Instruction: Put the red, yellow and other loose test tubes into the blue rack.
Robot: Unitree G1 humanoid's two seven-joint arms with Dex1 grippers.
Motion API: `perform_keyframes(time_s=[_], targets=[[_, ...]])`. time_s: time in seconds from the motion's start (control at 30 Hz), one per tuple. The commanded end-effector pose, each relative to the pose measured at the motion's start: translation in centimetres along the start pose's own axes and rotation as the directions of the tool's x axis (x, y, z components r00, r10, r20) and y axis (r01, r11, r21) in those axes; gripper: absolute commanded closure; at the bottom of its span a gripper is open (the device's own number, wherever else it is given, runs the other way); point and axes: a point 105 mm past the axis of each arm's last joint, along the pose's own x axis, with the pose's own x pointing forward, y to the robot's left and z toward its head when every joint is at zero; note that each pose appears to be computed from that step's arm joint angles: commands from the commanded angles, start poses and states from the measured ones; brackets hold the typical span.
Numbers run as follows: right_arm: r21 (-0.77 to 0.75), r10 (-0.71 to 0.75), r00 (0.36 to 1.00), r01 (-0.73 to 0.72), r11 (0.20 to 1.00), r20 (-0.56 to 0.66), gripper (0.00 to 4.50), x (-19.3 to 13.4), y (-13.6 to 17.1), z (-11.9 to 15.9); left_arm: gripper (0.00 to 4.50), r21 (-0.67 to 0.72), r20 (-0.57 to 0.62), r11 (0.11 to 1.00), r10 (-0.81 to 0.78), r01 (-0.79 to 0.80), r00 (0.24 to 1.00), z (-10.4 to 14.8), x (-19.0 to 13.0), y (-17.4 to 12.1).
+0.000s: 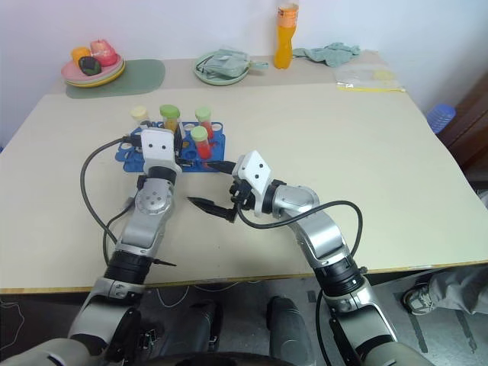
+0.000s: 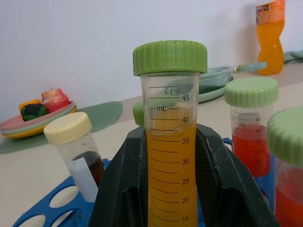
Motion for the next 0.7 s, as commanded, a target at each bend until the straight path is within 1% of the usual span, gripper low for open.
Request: perform_keyframes(time_s=[0.03, 0.17, 0.3, 0.53, 0.6, 0.63, 0.7], targets=[[-0.036, 0.02, 0.999, -0.018, 0.999, 0.05, 0.0, 0.2, 0.5, 1.5, 3.75, -0.032, 0.065, 0.999, 0.013, -0.011, 0.998, 1.0, 0.7, 0.3], [-0.037, 0.021, 0.998, -0.019, 0.999, 0.051, 0.0, 0.2, 0.5, 1.6, 3.75, -0.097, 0.085, 0.995, 0.021, -0.013, 0.996, 0.7, 1.0, 0.2], [-0.039, 0.02, 0.998, -0.018, 0.999, 0.051, 0.0, 0.2, 0.5, 1.6, 3.75, -0.13, 0.122, 0.991, 0.024, -0.008, 0.992, 0.5, 0.9, 0.3], [-0.043, 0.013, 0.999, -0.011, 0.999, 0.051, 0.0, 0.1, 0.3, 1.7, 3.75, -0.13, 0.119, 0.992, 0.008, 0.008, 0.993, -0.6, 0.2, 0.3], [-0.045, 0.014, 0.998, -0.012, 0.999, 0.053, 0.0, 0.1, 0.3, 1.8, 2.69, -0.15, 0.118, 0.989, 0.008, 0.01, 0.993, -0.8, 0.0, 0.3], [-0.046, 0.015, 0.998, -0.013, 0.999, 0.054, 0.0, 0.2, 0.3, 1.8, 2.28, -0.159, 0.123, 0.987, 0.008, 0.012, 0.992, -0.7, -0.1, 0.4], [-0.048, 0.018, 0.998, -0.016, 0.999, 0.057, 0.0, 0.2, 0.3, 1.9, 1.23, -0.181, 0.142, 0.983, 0.04, -0.013, 0.989, -0.2, -0.3, 1.1]])
